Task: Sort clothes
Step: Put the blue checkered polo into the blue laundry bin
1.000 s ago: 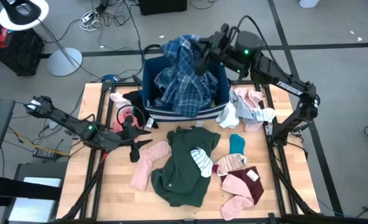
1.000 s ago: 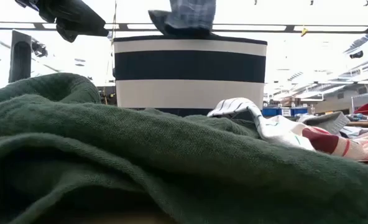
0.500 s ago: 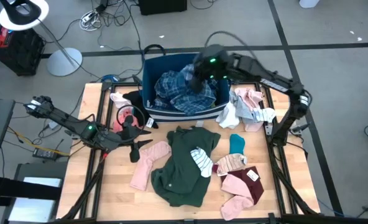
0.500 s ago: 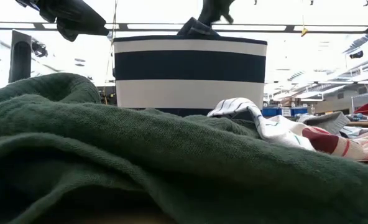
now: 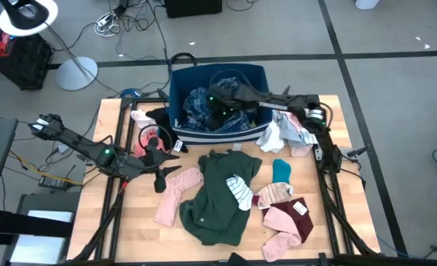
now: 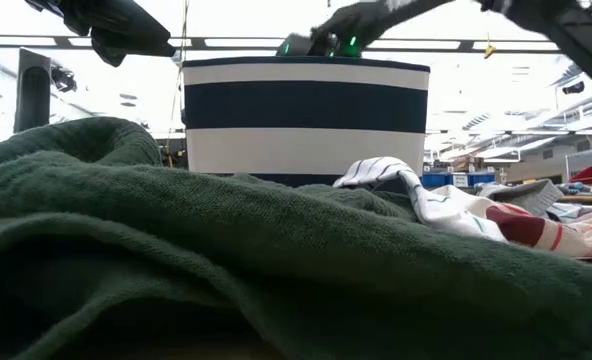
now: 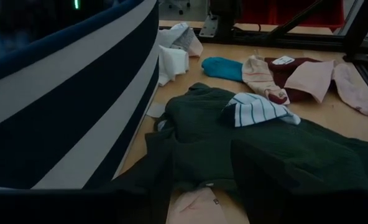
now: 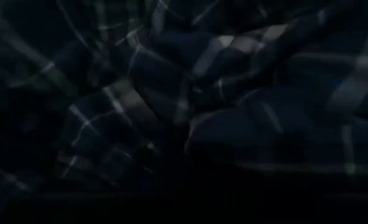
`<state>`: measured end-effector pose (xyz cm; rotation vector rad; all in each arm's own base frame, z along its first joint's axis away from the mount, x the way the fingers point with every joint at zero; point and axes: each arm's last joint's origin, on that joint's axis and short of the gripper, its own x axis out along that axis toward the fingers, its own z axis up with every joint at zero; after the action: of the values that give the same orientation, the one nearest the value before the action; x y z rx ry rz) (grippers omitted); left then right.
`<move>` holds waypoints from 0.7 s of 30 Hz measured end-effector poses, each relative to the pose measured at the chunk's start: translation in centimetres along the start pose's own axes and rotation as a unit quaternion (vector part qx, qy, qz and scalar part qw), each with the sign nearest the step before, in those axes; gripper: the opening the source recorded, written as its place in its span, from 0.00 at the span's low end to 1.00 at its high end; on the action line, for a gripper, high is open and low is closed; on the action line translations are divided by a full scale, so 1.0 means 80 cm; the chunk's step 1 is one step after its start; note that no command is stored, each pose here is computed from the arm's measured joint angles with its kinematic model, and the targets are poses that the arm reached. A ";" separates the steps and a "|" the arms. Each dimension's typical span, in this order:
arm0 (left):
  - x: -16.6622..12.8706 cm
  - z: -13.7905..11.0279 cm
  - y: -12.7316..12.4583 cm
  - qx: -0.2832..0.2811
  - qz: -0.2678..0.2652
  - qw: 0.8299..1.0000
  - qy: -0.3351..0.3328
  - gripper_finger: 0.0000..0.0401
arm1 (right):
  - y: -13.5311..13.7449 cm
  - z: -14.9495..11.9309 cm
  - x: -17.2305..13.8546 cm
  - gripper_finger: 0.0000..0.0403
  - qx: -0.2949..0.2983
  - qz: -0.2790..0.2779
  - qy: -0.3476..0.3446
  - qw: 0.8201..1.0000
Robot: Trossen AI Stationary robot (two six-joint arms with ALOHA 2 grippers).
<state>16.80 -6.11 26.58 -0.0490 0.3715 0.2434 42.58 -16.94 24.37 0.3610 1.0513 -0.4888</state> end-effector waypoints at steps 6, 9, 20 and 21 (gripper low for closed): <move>0.000 0.000 0.000 0.000 0.000 1.000 0.000 0.41 | -0.006 -0.008 0.054 0.43 0.015 0.036 0.049 0.998; 0.000 0.000 0.000 0.000 0.000 1.000 0.000 0.41 | -0.009 -0.007 0.049 0.50 0.015 0.050 0.049 0.997; 0.000 0.000 0.000 0.000 0.000 1.000 0.000 0.41 | -0.020 0.011 -0.110 0.55 0.005 0.063 -0.087 0.994; 0.000 0.000 0.000 0.000 0.000 1.000 0.000 0.41 | -0.019 0.011 -0.127 0.55 0.004 0.061 -0.103 0.993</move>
<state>16.80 -6.11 26.57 -0.0490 0.3723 0.2433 38.22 -16.52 33.73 0.3716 0.8221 -0.4112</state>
